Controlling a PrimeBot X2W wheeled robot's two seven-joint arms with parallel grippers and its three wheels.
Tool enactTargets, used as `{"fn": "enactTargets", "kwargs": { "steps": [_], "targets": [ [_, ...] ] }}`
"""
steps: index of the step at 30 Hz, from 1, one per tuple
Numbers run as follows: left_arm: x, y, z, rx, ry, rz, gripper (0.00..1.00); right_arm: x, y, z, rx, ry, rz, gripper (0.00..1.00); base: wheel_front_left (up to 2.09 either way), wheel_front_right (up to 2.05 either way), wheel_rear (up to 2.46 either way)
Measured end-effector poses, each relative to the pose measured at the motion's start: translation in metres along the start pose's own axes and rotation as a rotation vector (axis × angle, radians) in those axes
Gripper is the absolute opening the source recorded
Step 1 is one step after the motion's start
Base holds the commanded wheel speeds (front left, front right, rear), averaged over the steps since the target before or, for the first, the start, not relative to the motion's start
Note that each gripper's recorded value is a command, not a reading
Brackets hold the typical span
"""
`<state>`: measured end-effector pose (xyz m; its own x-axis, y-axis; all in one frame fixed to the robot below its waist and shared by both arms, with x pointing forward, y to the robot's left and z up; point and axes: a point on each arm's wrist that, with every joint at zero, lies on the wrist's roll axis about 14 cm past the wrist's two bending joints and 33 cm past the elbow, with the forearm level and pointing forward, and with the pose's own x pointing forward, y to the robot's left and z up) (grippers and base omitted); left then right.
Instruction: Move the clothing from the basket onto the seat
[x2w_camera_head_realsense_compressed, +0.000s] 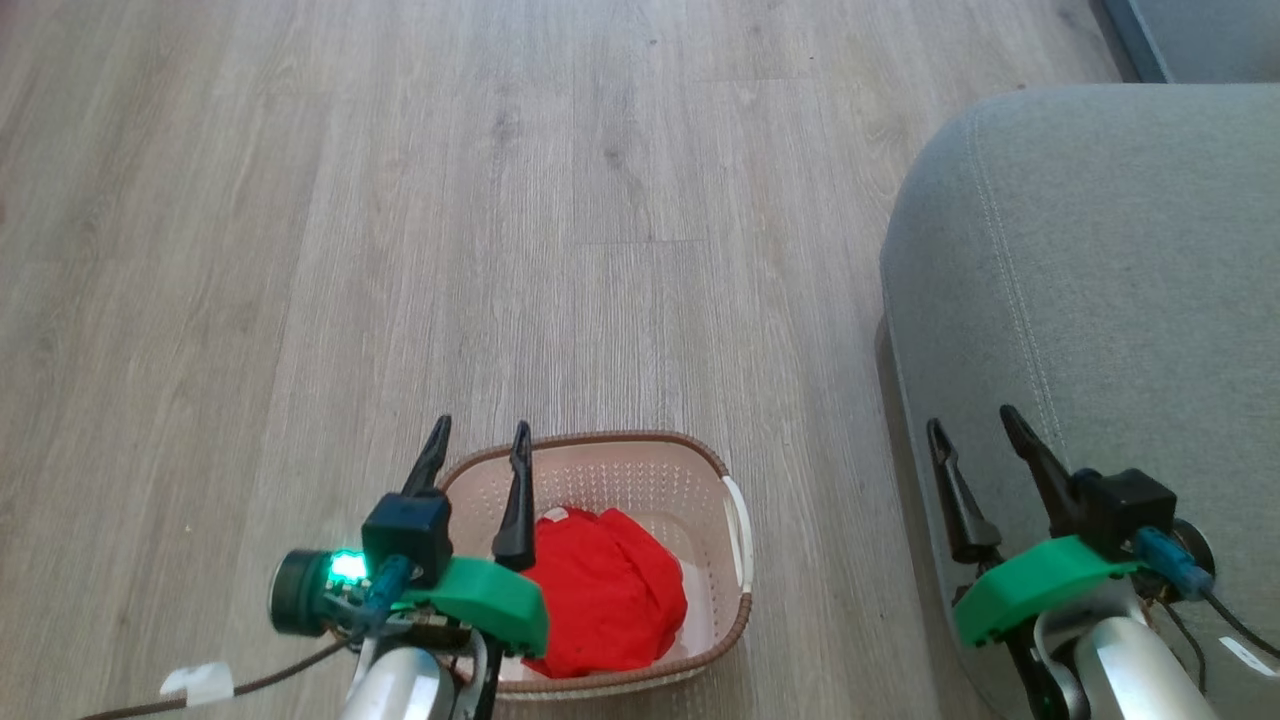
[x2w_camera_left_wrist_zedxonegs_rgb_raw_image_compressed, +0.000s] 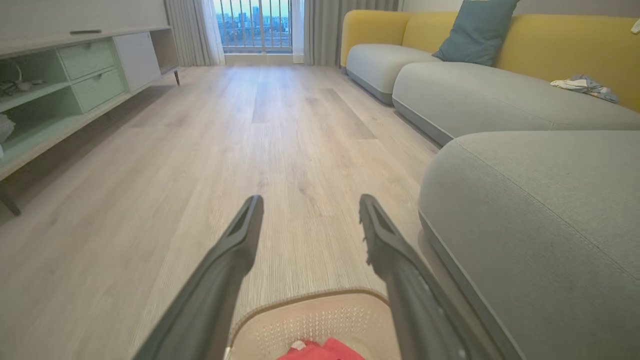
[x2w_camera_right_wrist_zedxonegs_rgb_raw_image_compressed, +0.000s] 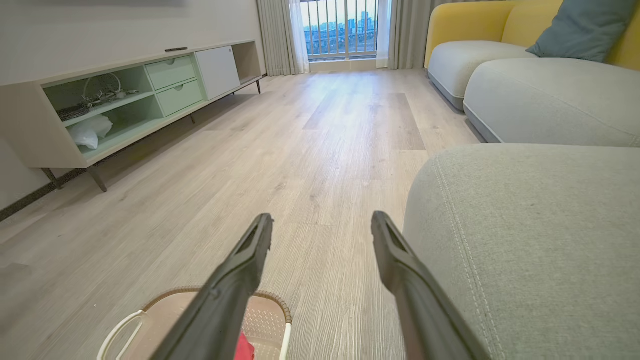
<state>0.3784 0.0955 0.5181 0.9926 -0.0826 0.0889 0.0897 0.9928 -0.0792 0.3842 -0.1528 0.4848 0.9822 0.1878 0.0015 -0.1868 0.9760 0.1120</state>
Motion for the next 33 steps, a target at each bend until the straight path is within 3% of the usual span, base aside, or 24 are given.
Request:
{"fn": "enactTargets", "kwargs": {
  "steps": [17,27,33],
  "targets": [
    [0.000,-0.004,-0.009,-0.019,0.031,-0.032,1.00,0.000,-0.001,-0.003,-0.001,0.011,0.000,1.00,0.00,0.00,0.00],
    [-0.003,-0.013,-0.066,0.011,0.200,-0.078,1.00,0.013,-0.011,-0.008,-0.048,0.030,0.007,1.00,0.00,0.00,0.00],
    [0.016,-0.031,-0.100,0.064,0.284,-0.165,1.00,0.031,-0.024,-0.019,-0.074,0.058,0.002,1.00,0.00,0.00,0.00]
  ]
}}
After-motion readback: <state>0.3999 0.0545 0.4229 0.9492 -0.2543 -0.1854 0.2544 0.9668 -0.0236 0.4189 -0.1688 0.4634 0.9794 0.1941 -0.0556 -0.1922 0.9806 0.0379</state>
